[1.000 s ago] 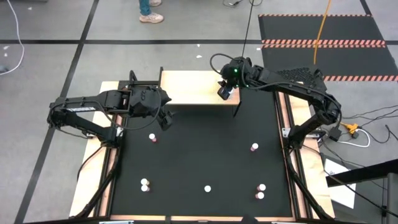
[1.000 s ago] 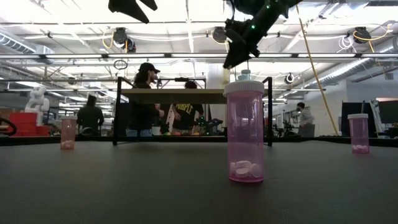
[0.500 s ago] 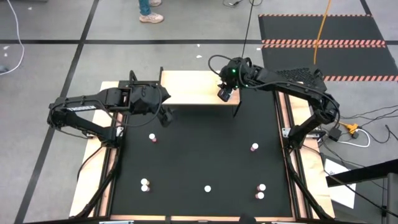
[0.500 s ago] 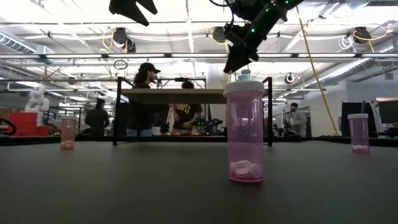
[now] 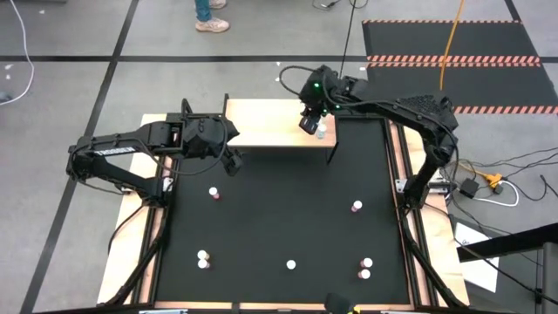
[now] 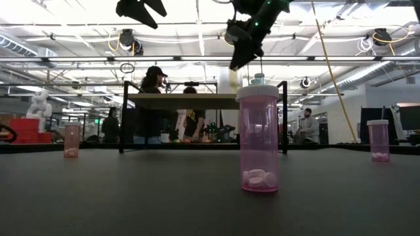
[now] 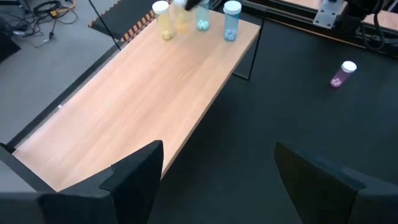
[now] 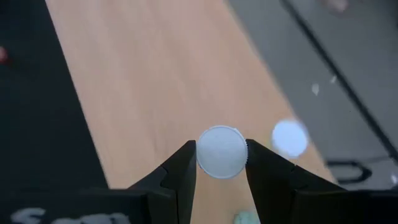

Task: Pick and place medicine bottles onto shelf by color
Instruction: Put the top yellow pill bottle on the shelf aligned with the other yellow pill bottle

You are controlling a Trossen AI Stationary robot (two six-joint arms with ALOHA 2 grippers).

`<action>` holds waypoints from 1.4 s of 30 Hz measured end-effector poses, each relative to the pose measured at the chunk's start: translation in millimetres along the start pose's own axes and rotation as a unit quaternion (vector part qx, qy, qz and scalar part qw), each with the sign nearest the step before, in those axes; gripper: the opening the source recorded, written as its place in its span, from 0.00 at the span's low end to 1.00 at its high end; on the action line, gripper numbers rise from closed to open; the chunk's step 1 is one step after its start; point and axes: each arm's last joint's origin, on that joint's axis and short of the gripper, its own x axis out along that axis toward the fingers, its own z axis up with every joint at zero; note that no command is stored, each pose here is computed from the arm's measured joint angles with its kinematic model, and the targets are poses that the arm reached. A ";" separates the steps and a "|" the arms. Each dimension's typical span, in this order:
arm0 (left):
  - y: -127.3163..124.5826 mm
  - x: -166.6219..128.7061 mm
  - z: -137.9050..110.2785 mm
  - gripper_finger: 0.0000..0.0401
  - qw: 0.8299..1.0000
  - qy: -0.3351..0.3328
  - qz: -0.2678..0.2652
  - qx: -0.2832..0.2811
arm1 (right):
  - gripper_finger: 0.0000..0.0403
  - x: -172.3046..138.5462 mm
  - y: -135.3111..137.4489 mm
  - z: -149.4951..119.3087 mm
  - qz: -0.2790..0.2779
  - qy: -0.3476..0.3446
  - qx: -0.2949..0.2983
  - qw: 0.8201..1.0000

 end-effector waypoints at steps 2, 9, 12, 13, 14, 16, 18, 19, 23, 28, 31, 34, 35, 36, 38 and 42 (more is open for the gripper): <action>0.0 0.0 -0.1 0.77 1.000 0.000 0.000 -0.002 | 0.29 6.0 0.4 -0.6 0.006 0.017 -0.001 1.000; -0.6 -0.3 -0.8 0.77 1.000 0.003 -0.001 -0.003 | 0.29 19.9 2.9 -12.8 0.016 0.032 0.004 0.999; -0.6 -0.3 -0.9 0.77 1.000 0.003 -0.001 0.000 | 0.29 19.2 1.9 -15.4 0.013 0.015 0.007 1.000; -0.6 -0.3 -0.8 0.77 1.000 0.003 0.000 0.000 | 0.29 18.0 1.6 -15.7 0.012 0.010 0.008 1.000; -0.6 -0.2 -0.8 0.77 1.000 0.003 -0.001 0.001 | 0.29 17.6 0.8 -16.1 0.010 0.006 0.008 1.000; -0.2 -0.1 -0.7 0.77 1.000 0.003 0.000 0.001 | 0.29 17.6 0.6 -16.9 0.010 0.007 0.009 1.000; -0.2 -0.1 -0.7 0.77 1.000 0.003 0.000 0.002 | 0.29 18.3 0.2 -17.5 0.009 0.010 0.009 1.000; -0.2 -0.1 -0.7 0.77 1.000 0.003 0.000 0.003 | 0.29 18.3 0.1 -17.6 0.009 0.010 0.010 1.000; -0.1 -0.1 -0.8 0.77 1.000 0.003 0.000 0.005 | 0.29 18.1 -1.6 -17.8 0.008 0.010 0.013 1.000; -0.1 -0.1 -0.8 0.77 1.000 0.003 0.000 0.005 | 0.29 18.1 -3.9 -19.7 0.006 0.018 0.018 1.000; -0.1 -0.1 -0.8 0.77 1.000 0.003 0.000 0.005 | 0.29 20.3 -5.4 -22.3 0.006 0.023 0.020 1.000; -0.1 -0.1 -0.8 0.77 1.000 0.004 0.000 0.005 | 0.30 21.4 -6.8 -23.5 0.005 0.022 0.023 0.999; -0.1 -0.1 -0.8 0.77 1.000 0.004 0.001 0.005 | 0.30 21.4 -7.2 -23.6 0.006 0.022 0.024 0.999; -0.1 -0.1 -0.8 0.77 1.000 0.004 0.001 0.005 | 0.30 21.4 -7.5 -23.6 0.008 0.021 0.025 0.999; -0.1 -0.1 -0.8 0.77 1.000 0.004 0.000 0.005 | 0.32 21.5 -7.2 -23.4 0.016 0.019 0.030 0.999; -0.1 -0.1 -0.8 0.77 1.000 0.004 0.000 0.005 | 0.36 22.5 -6.8 -25.1 0.018 0.027 0.032 0.999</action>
